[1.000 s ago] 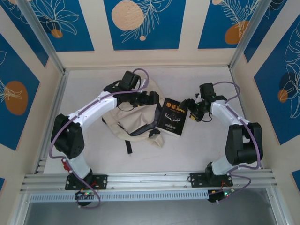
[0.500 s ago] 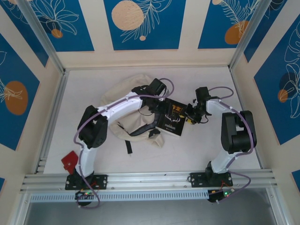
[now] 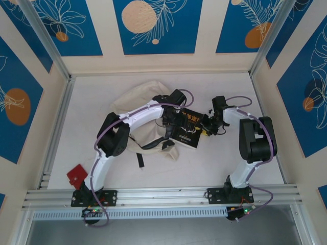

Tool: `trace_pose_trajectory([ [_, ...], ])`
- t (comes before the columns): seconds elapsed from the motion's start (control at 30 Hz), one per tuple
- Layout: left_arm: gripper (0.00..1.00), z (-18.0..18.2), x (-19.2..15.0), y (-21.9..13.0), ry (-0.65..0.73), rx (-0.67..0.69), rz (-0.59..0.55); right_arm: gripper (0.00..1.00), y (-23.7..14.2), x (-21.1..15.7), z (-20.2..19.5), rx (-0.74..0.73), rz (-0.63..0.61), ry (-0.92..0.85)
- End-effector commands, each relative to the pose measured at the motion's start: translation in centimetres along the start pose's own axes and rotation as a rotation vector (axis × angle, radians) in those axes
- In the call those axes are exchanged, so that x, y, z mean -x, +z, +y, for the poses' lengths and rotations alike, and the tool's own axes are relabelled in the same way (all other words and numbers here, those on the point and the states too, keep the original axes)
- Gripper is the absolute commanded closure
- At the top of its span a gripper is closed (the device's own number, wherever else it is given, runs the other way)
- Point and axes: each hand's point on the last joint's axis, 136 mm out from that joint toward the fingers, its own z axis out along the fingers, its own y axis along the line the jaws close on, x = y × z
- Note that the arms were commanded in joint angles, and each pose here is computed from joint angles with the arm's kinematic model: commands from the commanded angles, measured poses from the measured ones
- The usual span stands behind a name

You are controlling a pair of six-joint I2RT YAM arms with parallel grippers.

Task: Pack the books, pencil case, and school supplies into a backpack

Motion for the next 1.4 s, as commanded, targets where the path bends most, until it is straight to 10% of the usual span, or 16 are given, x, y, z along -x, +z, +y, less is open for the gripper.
trace_pose_trajectory([
  [0.0, 0.31, -0.2, -1.4, 1.2, -0.003, -0.012, 0.08, 0.61, 0.6, -0.9, 0.1, 0.011, 0.04, -0.014],
  [0.43, 0.27, -2.6, -2.7, 1.7, 0.004, -0.187, 0.198, 0.63, 0.8, -1.5, 1.7, 0.094, 0.08, -0.028],
  [0.8, 0.46, -7.2, -0.5, -5.4, 0.017, -0.418, 0.087, 0.64, 0.5, -1.6, 1.6, 0.085, 0.07, -0.023],
  [1.37, 0.78, -6.1, -1.6, -2.5, -0.066, -0.388, 0.133, 0.65, 0.2, -1.6, 1.7, 0.072, 0.048, -0.026],
])
